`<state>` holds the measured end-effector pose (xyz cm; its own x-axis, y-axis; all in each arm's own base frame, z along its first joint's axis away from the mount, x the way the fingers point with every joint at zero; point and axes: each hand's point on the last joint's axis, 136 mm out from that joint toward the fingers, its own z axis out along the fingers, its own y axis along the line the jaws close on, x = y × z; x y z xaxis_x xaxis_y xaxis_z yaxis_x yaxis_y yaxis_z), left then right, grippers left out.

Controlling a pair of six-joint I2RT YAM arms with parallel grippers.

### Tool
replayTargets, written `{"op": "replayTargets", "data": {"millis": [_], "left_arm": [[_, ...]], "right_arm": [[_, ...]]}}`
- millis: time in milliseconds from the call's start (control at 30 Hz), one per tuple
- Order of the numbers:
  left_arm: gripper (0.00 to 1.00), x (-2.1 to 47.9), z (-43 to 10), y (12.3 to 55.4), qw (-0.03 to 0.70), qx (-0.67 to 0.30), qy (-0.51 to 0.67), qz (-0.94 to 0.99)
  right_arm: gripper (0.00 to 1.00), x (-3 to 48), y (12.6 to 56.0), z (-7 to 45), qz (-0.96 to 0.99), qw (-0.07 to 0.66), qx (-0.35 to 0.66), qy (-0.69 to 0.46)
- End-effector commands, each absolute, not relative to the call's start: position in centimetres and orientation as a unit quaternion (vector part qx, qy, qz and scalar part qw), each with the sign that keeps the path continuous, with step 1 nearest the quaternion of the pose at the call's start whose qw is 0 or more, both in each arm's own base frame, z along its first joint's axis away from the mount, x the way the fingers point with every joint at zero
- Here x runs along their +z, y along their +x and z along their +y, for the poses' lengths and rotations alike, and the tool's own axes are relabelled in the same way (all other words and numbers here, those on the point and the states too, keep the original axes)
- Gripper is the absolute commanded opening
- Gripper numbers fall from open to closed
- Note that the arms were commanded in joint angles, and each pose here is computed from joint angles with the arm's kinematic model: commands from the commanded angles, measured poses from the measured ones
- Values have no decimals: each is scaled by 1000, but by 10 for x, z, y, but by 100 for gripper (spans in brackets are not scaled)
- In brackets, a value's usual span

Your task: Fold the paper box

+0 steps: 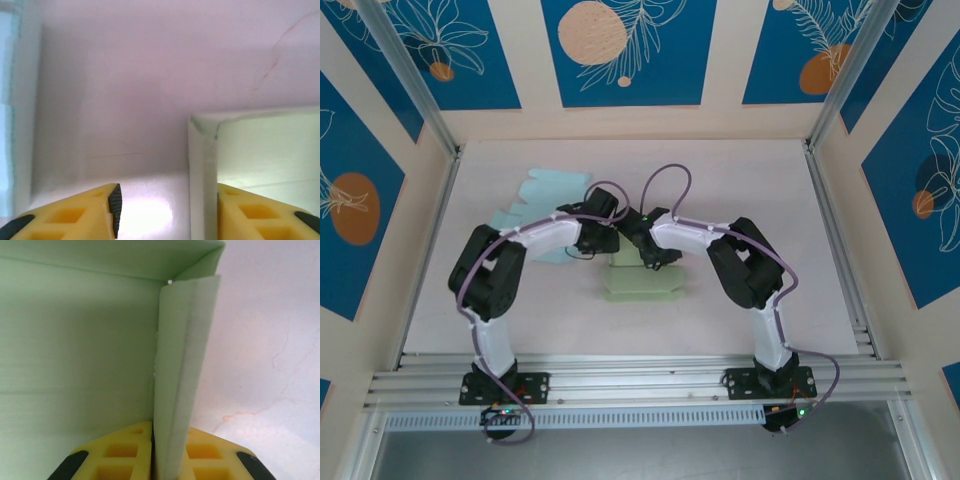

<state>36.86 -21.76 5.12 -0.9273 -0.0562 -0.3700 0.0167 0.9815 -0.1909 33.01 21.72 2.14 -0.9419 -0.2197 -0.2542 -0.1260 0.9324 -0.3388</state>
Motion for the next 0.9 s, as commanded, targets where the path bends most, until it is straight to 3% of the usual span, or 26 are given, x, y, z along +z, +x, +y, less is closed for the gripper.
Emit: {"op": "replayTargets", "data": {"millis": [0, 267, 533, 867], "left_arm": [[56, 103, -216, 386, 258, -162, -35, 952], [73, 119, -197, 378, 276, -211, -63, 936], [70, 131, -178, 369, 305, -208, -49, 928], [68, 149, -191, 376, 344, -178, 138, 912]], "right_arm": [[18, 1, 296, 181, 958, 59, -238, -150], [34, 5, 308, 194, 961, 77, -205, -170], [47, 22, 325, 214, 962, 115, -162, -186], [65, 72, 353, 243, 952, 206, -96, -205]]}}
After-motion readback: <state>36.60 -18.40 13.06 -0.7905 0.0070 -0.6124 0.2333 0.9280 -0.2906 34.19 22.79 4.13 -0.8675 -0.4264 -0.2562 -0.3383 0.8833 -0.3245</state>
